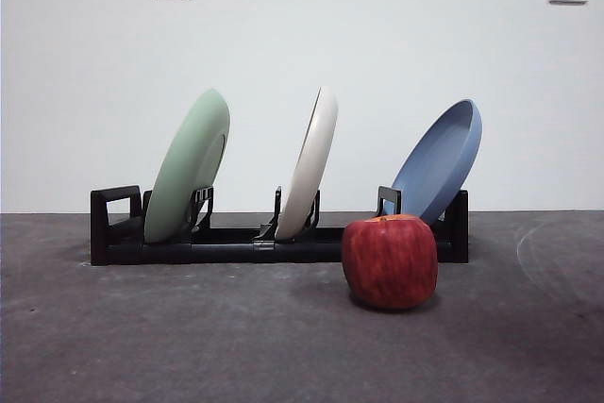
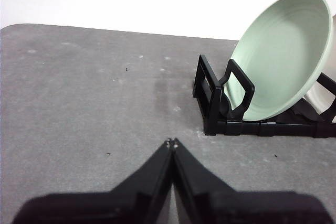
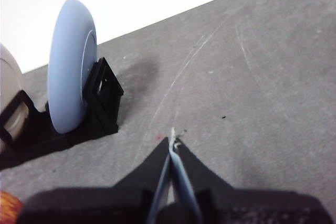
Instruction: Take the green plate from the plate rack,put the plate on the table,take the apple from the table,put the apple in the plate
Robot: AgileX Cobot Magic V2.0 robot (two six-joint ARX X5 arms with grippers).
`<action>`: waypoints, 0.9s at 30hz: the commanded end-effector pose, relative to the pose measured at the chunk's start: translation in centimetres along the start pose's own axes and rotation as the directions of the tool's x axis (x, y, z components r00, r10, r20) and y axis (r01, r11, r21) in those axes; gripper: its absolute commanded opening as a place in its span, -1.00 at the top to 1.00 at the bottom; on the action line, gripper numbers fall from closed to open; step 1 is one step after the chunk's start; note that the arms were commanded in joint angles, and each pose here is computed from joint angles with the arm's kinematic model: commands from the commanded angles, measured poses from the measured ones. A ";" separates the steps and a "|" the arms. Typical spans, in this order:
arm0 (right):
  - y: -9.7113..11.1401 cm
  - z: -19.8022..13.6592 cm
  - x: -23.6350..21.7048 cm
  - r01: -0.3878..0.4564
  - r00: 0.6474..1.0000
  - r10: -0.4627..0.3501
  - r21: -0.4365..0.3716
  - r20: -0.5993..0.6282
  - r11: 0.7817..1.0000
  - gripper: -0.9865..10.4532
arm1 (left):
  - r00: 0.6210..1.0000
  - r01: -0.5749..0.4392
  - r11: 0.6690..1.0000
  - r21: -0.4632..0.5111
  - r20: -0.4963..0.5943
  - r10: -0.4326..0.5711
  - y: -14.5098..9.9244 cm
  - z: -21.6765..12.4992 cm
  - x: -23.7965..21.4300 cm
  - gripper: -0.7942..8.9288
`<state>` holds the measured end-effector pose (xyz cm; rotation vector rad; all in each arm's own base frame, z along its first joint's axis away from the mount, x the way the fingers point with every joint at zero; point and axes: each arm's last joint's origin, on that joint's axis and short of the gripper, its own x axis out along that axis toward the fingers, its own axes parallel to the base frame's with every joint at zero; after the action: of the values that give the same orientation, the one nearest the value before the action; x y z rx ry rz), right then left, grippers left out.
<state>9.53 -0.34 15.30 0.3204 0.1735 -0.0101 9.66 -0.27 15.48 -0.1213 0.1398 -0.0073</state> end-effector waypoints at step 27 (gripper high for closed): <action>5.8 14.6 -2.6 -0.302 0.949 0.306 0.060 -0.078 0.951 0.84 | 0.915 0.402 0.906 -0.133 0.067 -0.397 -2.6 12.4 -2.1 0.85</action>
<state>9.50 0.50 30.31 0.3986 0.2158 0.2850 9.18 -1.35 27.77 -0.2864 0.0613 -0.3980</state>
